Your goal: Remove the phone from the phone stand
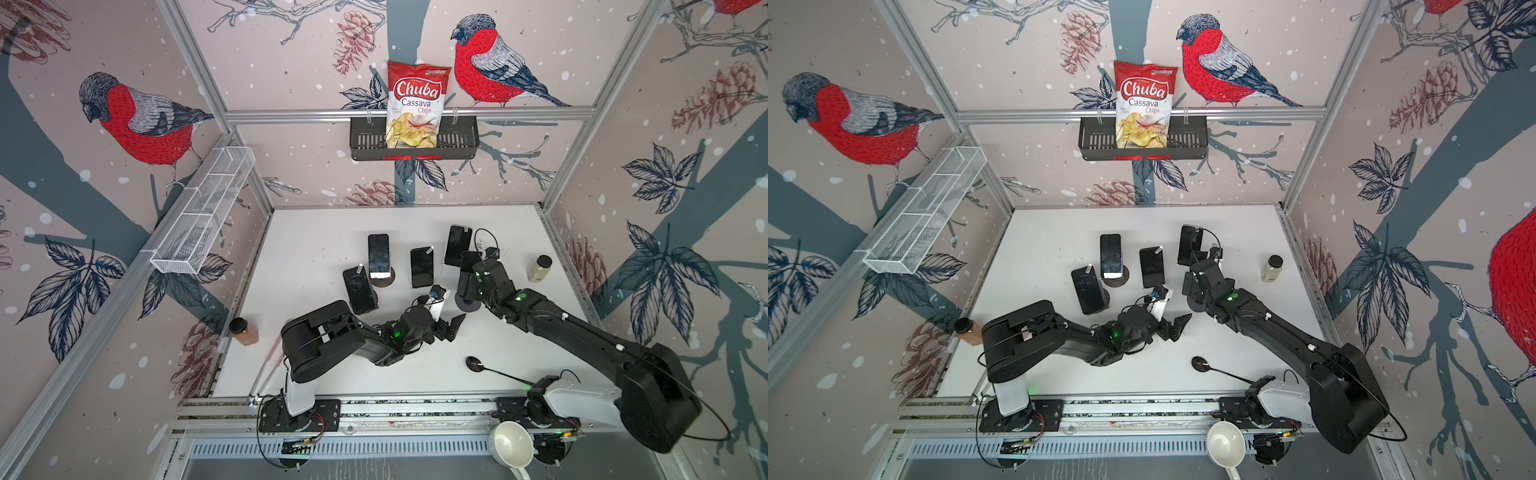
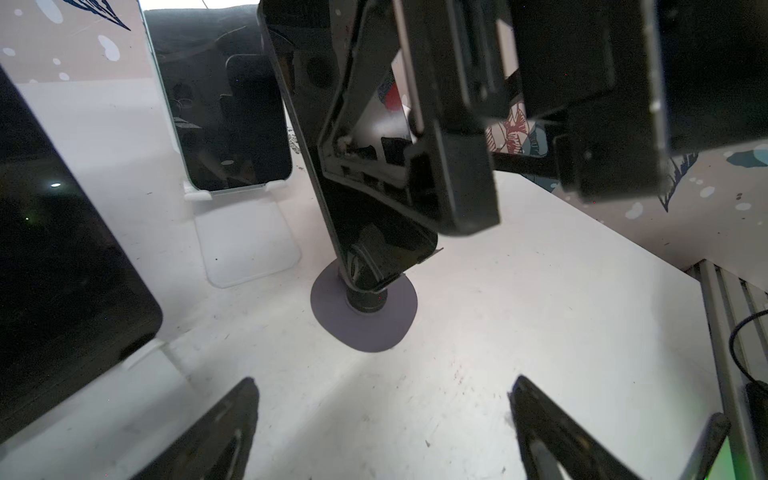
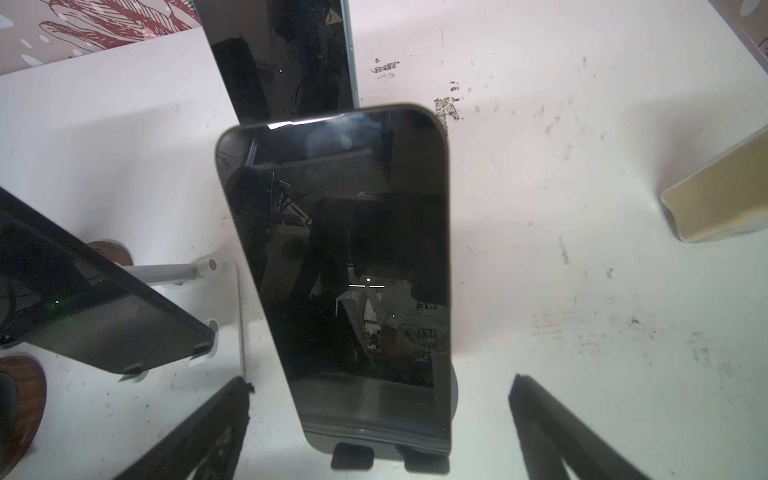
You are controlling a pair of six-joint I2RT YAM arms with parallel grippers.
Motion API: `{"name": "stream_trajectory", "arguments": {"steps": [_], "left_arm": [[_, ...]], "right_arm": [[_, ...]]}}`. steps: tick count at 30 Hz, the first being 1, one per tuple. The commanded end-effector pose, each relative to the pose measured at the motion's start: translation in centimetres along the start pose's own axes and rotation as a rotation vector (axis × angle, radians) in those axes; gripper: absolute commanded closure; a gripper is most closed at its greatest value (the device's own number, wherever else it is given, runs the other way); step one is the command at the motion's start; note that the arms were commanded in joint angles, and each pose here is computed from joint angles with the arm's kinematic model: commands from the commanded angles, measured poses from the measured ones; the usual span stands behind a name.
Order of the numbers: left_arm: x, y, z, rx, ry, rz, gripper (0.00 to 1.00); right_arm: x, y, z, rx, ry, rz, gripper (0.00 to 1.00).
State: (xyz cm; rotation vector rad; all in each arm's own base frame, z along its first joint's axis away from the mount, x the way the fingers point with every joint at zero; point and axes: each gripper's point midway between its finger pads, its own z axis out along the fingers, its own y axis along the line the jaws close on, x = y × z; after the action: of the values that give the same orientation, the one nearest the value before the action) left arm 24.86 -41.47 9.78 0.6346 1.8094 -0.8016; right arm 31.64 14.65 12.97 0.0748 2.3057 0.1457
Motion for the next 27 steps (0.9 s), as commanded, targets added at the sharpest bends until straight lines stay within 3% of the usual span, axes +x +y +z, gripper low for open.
{"name": "stream_trajectory", "arguments": {"steps": [1,11,27], "left_arm": [[-1.1,-0.2,-0.1,0.000,-0.041,0.009,0.07],[-0.9,-0.1,-0.1,-0.005,-0.040,0.018,0.07],[-1.0,0.0,0.0,-0.011,-0.042,0.025,0.07]], "right_arm": [[-0.7,0.4,0.4,0.009,-0.028,0.023,0.01],[0.1,0.2,1.6,0.054,-0.011,-0.004,0.00],[0.3,0.2,2.0,0.071,-0.025,-0.033,0.23]]}}
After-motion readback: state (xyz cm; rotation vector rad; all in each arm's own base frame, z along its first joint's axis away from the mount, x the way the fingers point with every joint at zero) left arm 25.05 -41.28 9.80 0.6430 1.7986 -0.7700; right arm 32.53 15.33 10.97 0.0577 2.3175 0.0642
